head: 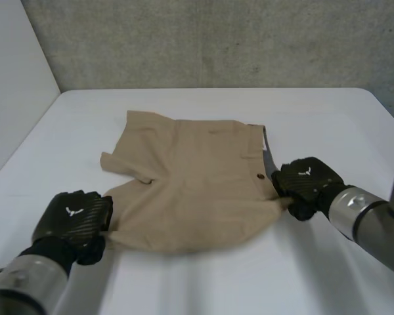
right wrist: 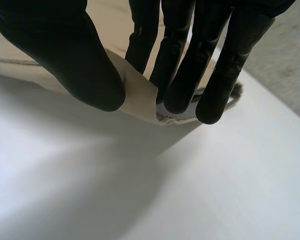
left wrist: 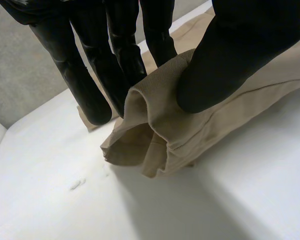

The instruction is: Fold the shorts.

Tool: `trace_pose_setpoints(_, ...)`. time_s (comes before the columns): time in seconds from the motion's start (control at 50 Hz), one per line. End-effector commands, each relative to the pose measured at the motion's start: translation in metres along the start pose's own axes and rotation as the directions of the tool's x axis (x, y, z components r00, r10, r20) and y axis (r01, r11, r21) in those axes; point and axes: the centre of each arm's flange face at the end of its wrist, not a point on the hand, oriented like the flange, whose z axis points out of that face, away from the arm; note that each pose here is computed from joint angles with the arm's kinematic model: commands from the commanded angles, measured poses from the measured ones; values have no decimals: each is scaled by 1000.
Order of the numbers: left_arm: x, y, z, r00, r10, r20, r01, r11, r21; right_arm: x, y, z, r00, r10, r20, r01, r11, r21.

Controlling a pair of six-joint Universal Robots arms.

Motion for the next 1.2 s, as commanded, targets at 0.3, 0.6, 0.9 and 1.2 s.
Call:
trace_pose_setpoints(0.3, -3, -43, -81, 951, 21, -309, -52, 994, -93, 13, -27, -92, 962, -80, 262, 118, 984, -132)
trace_pose_setpoints(0.6, -7, -57, 97, 982, 92, -165, -79, 993, 88, 68, 2, 17, 996, 79, 29, -75, 989, -130)
trace_pose_setpoints(0.9, 1, -78, 233, 991, 116, -72, -89, 949, 302, 69, -19, 98, 990, 107, -92, -95, 987, 133)
trace_pose_setpoints(1.2, 10, -50, 287, 987, 162, -1, -149, 912, 383, 70, -9, 146, 943, -19, -332, 83, 980, 181)
